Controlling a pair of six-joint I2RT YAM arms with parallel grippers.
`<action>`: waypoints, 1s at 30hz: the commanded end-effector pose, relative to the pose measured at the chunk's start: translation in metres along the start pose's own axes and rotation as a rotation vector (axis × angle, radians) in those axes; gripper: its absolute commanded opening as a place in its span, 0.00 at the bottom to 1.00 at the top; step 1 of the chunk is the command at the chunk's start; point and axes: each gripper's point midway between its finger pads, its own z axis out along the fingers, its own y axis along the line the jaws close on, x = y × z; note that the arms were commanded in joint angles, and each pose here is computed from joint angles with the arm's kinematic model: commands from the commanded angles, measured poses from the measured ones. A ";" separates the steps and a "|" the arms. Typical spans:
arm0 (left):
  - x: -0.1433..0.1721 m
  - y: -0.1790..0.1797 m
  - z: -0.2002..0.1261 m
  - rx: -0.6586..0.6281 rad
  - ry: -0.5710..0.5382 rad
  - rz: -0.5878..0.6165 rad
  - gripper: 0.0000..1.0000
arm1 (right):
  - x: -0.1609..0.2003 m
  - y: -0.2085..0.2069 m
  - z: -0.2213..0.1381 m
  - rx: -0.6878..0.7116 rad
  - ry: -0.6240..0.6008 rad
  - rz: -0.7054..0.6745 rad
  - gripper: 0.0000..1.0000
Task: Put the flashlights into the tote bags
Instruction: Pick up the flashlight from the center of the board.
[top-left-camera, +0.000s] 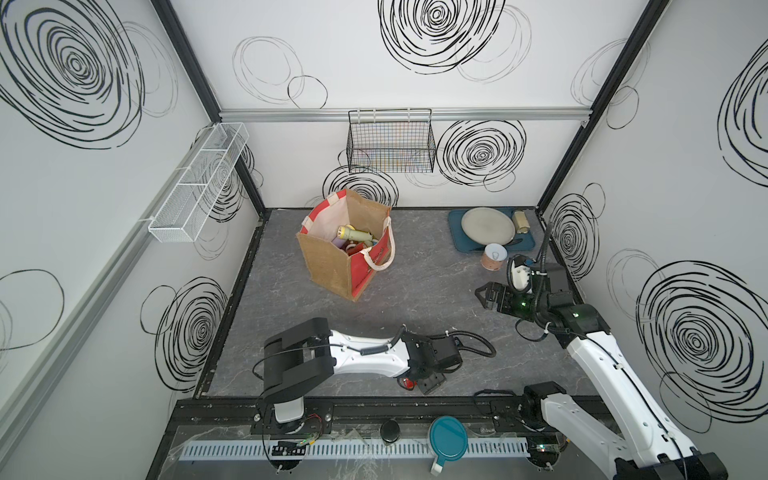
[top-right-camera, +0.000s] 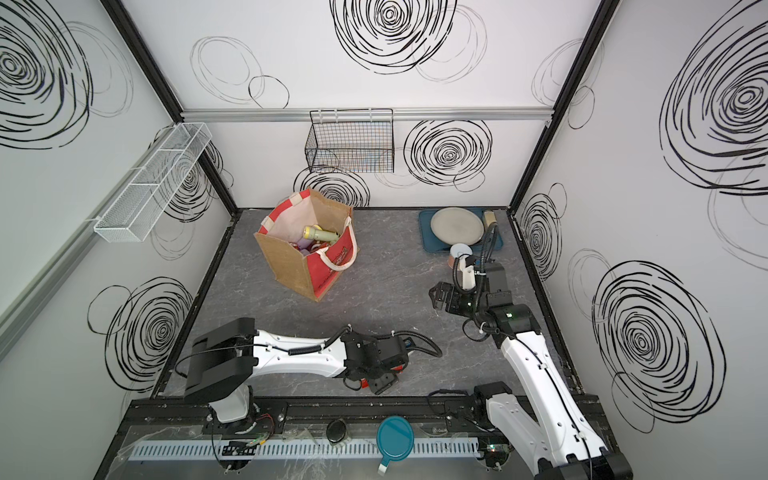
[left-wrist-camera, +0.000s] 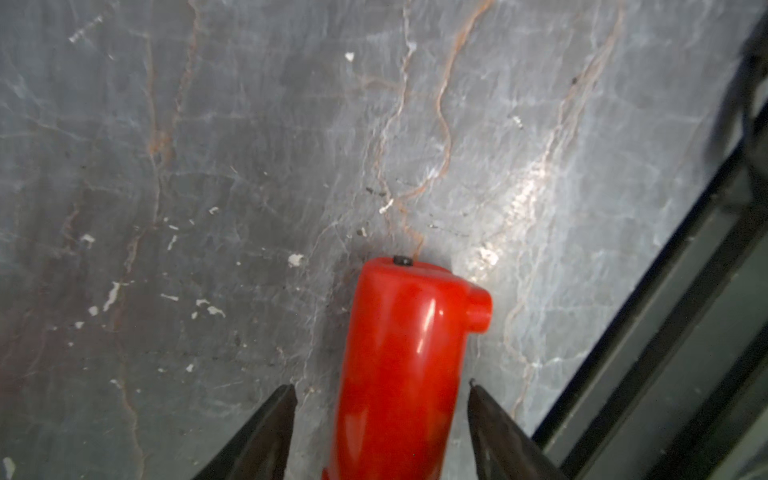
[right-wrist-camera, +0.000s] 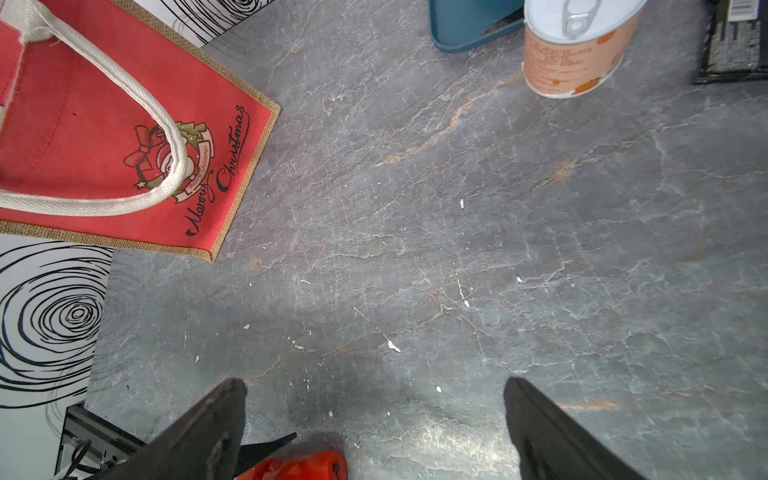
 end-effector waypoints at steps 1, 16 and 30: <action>-0.005 -0.002 0.007 -0.006 -0.019 0.009 0.65 | 0.004 -0.003 -0.001 0.018 0.012 -0.012 1.00; -0.019 0.000 -0.017 -0.007 -0.091 -0.056 0.13 | 0.002 0.002 -0.005 0.006 0.000 -0.029 1.00; -0.081 0.052 -0.124 -0.085 -0.367 -0.291 0.00 | -0.034 0.024 -0.019 -0.067 -0.106 -0.069 1.00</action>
